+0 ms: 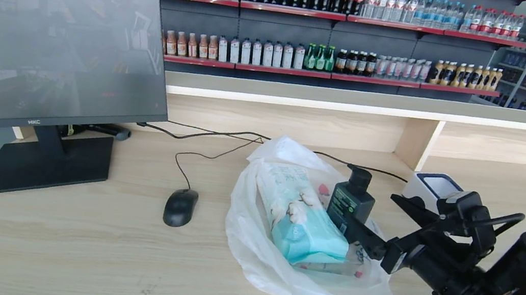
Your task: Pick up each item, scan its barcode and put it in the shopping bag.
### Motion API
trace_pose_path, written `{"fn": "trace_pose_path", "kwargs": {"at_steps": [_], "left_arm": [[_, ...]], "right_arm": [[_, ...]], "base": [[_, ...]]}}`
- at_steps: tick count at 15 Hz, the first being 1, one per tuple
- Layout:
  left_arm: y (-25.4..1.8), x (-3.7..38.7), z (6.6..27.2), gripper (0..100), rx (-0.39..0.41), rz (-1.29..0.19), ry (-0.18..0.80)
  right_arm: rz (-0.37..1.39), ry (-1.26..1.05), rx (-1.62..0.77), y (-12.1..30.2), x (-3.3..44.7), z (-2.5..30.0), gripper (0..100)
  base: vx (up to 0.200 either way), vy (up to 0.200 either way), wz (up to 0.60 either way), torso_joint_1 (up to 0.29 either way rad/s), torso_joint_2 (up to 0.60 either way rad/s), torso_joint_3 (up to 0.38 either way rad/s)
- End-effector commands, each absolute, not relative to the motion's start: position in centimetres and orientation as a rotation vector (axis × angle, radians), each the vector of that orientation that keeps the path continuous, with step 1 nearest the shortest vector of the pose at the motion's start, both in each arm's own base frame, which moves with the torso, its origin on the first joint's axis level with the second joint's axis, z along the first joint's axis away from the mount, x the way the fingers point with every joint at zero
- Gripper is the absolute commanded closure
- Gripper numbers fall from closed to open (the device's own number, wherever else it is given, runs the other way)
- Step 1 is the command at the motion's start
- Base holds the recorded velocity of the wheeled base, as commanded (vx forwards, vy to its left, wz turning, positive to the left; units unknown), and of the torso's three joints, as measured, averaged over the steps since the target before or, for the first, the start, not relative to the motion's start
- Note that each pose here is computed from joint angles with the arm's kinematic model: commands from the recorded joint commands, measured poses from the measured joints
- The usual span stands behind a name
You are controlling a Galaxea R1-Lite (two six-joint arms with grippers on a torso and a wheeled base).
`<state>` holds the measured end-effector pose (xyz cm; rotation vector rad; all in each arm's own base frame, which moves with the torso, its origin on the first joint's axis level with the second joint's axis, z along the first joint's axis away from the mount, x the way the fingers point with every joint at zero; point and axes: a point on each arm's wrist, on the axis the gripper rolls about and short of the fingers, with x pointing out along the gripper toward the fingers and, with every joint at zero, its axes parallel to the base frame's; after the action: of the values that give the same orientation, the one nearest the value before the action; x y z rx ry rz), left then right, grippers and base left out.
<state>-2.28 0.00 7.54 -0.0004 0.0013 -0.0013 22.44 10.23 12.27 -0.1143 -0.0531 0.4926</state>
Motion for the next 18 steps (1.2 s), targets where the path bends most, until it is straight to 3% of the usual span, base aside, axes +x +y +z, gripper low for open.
{"fn": "trace_pose_path", "kwargs": {"at_steps": [1,4,12,15,18], "left_arm": [[0.0,-2.3,7.6,100,0.000,-0.003,0.000],[0.0,-2.3,7.6,100,-0.005,-0.002,0.000],[0.0,-2.3,7.6,100,-0.014,0.000,0.000],[0.0,-2.3,7.6,100,-0.015,0.002,0.002],[0.0,-2.3,7.6,100,-0.015,0.000,0.000]], "right_arm": [[0.508,-0.083,-0.109,10.5,22.1,12.9,0],[0.489,-0.121,-0.103,10.3,22.6,13.7,0],[0.448,-0.098,-0.103,8.8,21.8,13.5,0],[0.447,-0.104,-0.103,8.8,21.6,13.7,0],[0.446,-0.097,-0.105,8.7,21.5,13.5,0]], "base": [[0.000,0.000,0.00,0.000,0.00,0.000],[0.000,0.000,0.00,0.000,0.00,0.000],[-0.200,0.000,0.00,0.002,0.00,0.000],[0.000,0.000,0.00,0.000,0.00,0.000],[0.000,-0.200,0.00,0.009,0.00,0.002]]}}
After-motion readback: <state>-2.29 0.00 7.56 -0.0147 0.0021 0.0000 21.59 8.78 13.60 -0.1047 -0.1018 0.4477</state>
